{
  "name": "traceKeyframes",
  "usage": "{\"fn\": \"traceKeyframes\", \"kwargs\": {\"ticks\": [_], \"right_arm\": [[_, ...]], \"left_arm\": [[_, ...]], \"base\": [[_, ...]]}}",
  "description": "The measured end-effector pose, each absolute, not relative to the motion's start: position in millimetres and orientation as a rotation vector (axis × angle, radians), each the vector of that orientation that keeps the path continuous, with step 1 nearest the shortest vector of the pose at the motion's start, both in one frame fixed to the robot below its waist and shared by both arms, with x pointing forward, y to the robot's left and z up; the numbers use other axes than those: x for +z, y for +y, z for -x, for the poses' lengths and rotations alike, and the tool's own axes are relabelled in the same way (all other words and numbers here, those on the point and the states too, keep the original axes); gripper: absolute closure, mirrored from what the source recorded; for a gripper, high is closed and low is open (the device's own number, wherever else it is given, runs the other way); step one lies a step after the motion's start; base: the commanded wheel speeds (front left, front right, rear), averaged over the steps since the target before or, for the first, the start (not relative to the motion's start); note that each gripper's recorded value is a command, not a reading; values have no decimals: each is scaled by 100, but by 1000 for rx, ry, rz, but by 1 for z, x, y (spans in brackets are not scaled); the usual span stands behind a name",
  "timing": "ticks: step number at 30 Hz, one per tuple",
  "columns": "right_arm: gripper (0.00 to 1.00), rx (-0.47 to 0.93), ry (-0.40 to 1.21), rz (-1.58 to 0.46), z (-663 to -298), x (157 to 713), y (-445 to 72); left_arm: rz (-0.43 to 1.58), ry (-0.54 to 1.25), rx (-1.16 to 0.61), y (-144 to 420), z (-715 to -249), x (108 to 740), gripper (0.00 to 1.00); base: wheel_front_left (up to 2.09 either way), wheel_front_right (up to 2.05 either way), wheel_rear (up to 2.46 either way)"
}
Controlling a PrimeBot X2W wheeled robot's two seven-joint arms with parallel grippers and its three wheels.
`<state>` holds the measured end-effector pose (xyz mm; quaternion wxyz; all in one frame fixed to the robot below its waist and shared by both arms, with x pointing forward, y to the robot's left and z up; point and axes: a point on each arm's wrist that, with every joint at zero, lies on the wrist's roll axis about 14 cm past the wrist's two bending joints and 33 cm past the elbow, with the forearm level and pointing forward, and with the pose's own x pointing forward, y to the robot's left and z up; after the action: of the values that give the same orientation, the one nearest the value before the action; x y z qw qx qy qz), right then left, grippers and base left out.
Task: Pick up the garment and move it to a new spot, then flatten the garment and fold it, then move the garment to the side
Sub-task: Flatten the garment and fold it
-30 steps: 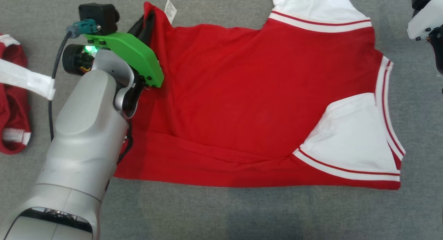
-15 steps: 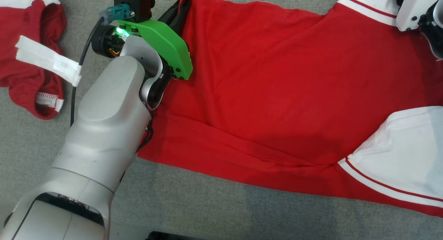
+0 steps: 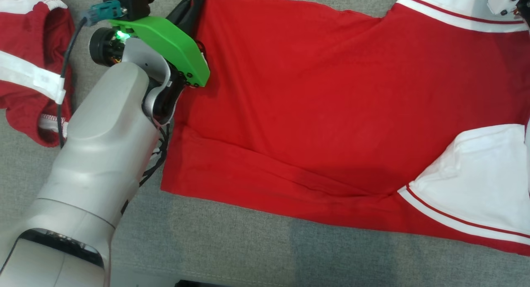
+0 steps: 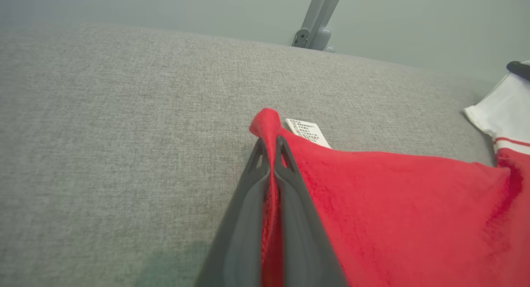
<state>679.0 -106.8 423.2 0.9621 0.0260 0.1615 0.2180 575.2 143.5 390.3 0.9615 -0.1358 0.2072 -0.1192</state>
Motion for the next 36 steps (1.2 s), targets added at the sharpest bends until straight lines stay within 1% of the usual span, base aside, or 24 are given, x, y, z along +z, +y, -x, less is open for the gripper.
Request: {"fn": "traceKeyframes", "kwargs": {"ticks": [3,8,14,19,22,26,30,36], "right_arm": [[100,445,265,-44,-680,447,-114],[100,448,206,-65,-675,473,-122],[100,495,161,-140,-652,493,-120],[100,558,182,-275,-604,492,-117],[100,565,193,-338,-571,489,-128],[100,532,222,-428,-528,480,-146],[100,485,255,-491,-492,472,-162],[100,424,310,-523,-453,453,-174]], "left_arm": [[283,390,-238,150,-579,402,100],[295,361,-241,155,-583,417,100],[400,378,-268,144,-571,420,100],[520,409,-292,138,-550,419,100],[565,419,-295,142,-538,418,100],[639,427,-287,147,-523,417,100],[660,409,-265,157,-517,421,100],[673,441,-248,158,-506,415,100]], "base": [[0,0,0],[0,0,0],[0,0,0],[0,0,0],[0,0,0],[0,0,0],[0,0,0],[0,0,0]]}}
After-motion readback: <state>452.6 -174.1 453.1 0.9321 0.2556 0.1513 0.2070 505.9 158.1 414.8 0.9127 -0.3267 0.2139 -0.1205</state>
